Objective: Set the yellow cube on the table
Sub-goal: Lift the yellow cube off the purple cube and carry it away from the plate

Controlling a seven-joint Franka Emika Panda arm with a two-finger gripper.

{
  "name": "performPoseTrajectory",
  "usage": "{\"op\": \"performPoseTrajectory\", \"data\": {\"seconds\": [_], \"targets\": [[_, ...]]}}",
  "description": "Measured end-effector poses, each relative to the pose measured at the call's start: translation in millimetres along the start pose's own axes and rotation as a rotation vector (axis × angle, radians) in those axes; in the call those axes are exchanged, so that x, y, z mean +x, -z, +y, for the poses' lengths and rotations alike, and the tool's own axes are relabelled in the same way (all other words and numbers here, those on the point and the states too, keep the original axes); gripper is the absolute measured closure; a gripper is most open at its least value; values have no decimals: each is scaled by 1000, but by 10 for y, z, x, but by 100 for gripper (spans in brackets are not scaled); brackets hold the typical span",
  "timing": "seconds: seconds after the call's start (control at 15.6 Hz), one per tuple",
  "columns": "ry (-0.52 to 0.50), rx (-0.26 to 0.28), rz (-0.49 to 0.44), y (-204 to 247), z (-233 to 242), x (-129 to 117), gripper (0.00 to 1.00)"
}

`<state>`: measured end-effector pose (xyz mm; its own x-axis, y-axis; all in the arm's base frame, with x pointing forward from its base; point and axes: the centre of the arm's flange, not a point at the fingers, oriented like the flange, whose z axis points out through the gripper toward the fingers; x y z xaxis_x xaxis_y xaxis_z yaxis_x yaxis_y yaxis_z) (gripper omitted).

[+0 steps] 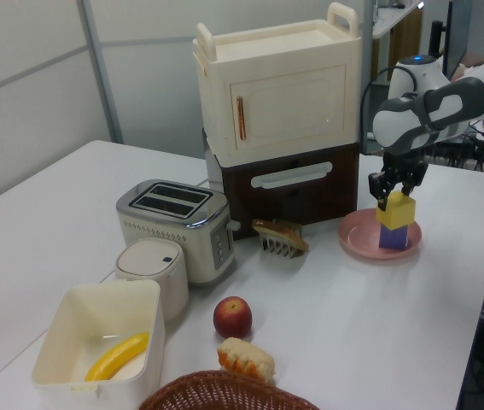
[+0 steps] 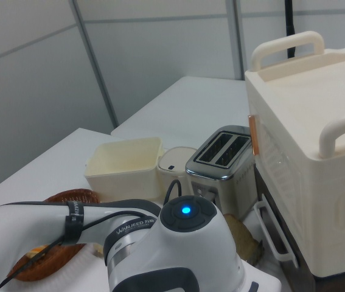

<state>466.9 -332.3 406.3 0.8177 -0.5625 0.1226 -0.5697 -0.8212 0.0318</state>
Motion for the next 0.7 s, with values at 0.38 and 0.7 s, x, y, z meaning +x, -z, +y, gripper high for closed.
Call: {"op": "performPoseTrajectory", "data": {"seconds": [0.38, 0.7], "targets": [[28, 22, 1, 193, -210, -31, 41], [76, 72, -5, 699, -1274, -177, 42]]}}
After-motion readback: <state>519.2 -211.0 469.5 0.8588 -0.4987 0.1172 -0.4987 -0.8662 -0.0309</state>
